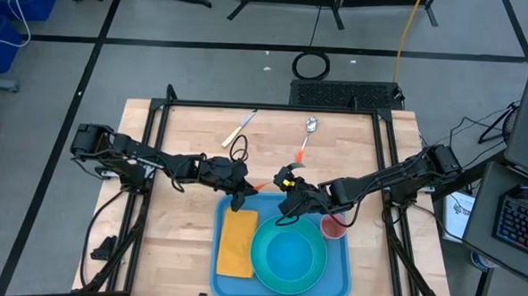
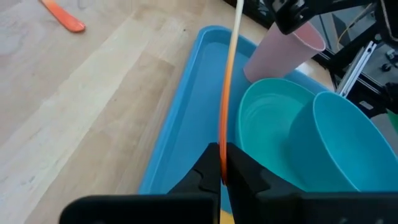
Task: Set up tray
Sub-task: Put the orange fork on top of the yellow table napkin
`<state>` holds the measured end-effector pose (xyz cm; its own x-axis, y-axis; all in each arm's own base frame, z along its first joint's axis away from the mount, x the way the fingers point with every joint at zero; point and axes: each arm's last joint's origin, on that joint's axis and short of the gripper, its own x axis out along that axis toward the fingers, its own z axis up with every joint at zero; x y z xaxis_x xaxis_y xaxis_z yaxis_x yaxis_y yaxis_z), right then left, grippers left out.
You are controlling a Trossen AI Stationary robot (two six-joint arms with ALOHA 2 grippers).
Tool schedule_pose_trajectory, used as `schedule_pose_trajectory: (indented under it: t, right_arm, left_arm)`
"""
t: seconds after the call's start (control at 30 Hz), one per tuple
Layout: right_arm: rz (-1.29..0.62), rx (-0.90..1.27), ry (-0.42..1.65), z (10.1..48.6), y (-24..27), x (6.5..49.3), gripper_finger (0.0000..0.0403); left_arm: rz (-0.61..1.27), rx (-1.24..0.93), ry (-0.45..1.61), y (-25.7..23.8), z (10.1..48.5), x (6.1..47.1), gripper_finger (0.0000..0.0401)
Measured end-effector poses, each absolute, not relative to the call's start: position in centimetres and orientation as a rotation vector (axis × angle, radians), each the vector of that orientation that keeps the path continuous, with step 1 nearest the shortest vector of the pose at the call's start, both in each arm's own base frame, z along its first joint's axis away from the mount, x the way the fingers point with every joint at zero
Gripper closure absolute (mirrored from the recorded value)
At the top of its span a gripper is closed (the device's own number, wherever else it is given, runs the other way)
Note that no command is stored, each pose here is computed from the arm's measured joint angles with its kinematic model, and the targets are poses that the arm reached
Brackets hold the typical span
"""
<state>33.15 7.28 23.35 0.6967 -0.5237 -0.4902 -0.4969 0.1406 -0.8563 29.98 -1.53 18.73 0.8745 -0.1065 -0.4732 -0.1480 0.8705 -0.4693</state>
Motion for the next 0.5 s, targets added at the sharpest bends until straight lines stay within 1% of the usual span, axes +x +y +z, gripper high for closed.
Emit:
schedule_pose_trajectory:
  t: [0.13,0.23,0.37,0.5]
  right_arm:
    - [-0.049,-1.497,0.891,23.42,7.25,33.17,0.0367]
    - [-0.055,-1.495,0.893,23.41,7.21,33.18,0.0351]
    - [-0.048,-1.482,0.892,23.36,7.2,33.16,0.0317]
    - [-0.052,-1.473,0.893,23.35,7.06,33.2,0.0272]
  left_arm:
    - [0.013,-0.51,0.489,-1.7,19.02,30.11,0.0393]
    - [-0.002,-0.499,0.472,-1.93,19.3,30.19,0.0394]
    - [-0.007,-0.493,0.47,-1.97,19.33,30.19,0.0394]
    - [-0.012,-0.488,0.458,-2.05,19.42,30.23,0.0394]
